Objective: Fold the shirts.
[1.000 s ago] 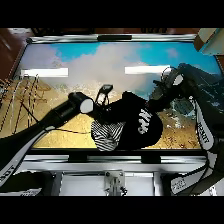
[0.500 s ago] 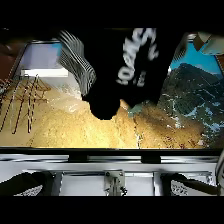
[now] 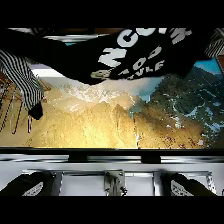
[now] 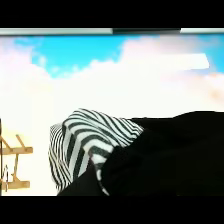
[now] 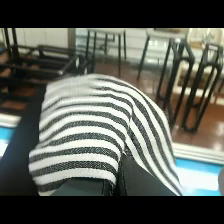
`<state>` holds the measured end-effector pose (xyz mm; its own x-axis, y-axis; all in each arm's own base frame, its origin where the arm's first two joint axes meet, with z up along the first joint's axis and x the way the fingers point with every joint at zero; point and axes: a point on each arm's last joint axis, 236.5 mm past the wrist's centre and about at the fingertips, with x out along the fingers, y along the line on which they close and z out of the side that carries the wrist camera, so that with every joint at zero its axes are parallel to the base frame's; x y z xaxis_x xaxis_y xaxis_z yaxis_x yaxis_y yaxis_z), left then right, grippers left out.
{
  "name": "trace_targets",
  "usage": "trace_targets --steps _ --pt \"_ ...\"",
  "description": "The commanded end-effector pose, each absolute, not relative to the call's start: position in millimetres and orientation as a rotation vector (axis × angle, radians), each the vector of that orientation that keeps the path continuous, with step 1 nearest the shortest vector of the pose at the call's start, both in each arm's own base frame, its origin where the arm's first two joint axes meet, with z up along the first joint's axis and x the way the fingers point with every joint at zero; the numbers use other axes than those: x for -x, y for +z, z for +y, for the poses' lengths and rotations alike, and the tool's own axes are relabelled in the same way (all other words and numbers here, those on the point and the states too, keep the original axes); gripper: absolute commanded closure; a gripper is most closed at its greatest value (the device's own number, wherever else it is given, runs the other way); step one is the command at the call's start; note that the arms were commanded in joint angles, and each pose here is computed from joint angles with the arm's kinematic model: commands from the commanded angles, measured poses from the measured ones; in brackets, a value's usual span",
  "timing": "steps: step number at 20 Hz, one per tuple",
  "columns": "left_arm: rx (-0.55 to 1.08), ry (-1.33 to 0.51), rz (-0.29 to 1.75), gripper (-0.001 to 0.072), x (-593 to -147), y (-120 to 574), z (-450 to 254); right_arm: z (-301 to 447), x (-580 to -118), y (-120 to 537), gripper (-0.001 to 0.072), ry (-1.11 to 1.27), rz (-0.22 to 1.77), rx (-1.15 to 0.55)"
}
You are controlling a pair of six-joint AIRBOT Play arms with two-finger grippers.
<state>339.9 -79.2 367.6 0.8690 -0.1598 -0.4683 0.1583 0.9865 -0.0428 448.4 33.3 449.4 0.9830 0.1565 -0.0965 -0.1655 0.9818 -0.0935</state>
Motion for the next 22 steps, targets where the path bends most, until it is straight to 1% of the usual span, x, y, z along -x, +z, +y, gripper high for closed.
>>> trace_targets --steps 1,4,6,7,8,9,10,11,12,13,15,17,18,20,22 --pt "-0.006 -0.187 0.521 0.0655 -344.1 351.1 -82.9 28.4 -473.8 420.7 0.0650 0.143 0.146 0.089" --pt "0.003 -0.192 0.433 0.0655 -354.0 369.3 -85.2 23.7 -501.4 429.5 0.0651 0.119 0.053 0.034" --pt "0.012 -0.205 0.480 0.0655 -353.6 357.8 -89.8 22.4 -523.0 440.0 0.0651 0.115 -0.044 -0.050" --pt "0.013 -0.217 0.533 0.0655 -351.6 344.4 -93.7 25.8 -534.1 446.3 0.0650 0.136 -0.103 -0.132" --pt "-0.003 -0.235 0.610 0.0655 -348.3 322.2 -97.9 30.3 -542.8 452.9 0.0651 0.170 -0.156 -0.256" --pt "-0.028 -0.252 0.709 0.0654 -342.6 292.4 -101.0 37.9 -552.4 456.2 0.0651 0.218 -0.197 -0.412" --pt "-0.038 -0.275 0.831 0.0654 -333.8 254.1 -106.1 44.6 -563.2 453.2 0.0651 0.245 -0.218 -0.526" --pt "-0.020 -0.319 0.932 0.0655 -324.2 219.7 -118.4 61.0 -575.7 441.6 0.0651 0.272 -0.209 -0.595" --pt "0.018 -0.391 1.005 0.0655 -314.5 191.2 -140.1 87.4 -588.2 420.7 0.0651 0.303 -0.164 -0.603" --pt "0.060 -0.503 1.038 0.0654 -305.4 170.1 -173.0 119.2 -598.0 394.8 0.0651 0.343 -0.095 -0.594" --pt "0.142 -0.717 1.001 0.0655 -289.6 155.9 -240.9 188.0 -608.5 328.9 0.0650 0.443 0.095 -0.555" --pt "0.169 -0.852 0.971 0.0654 -269.2 148.5 -288.6 235.0 -604.1 250.0 0.0650 0.512 0.320 -0.396" --pt "0.151 -0.890 0.987 0.0654 -255.8 139.4 -303.4 242.7 -596.9 209.4 0.0650 0.522 0.446 -0.299" --pt "0.107 -0.954 1.031 0.0654 -230.4 125.1 -323.7 225.9 -580.6 154.1 0.0649 0.483 0.653 -0.160" --pt "0.090 -0.996 1.033 0.0655 -217.1 122.4 -340.2 189.6 -570.7 134.9 0.0632 0.401 0.764 -0.097"
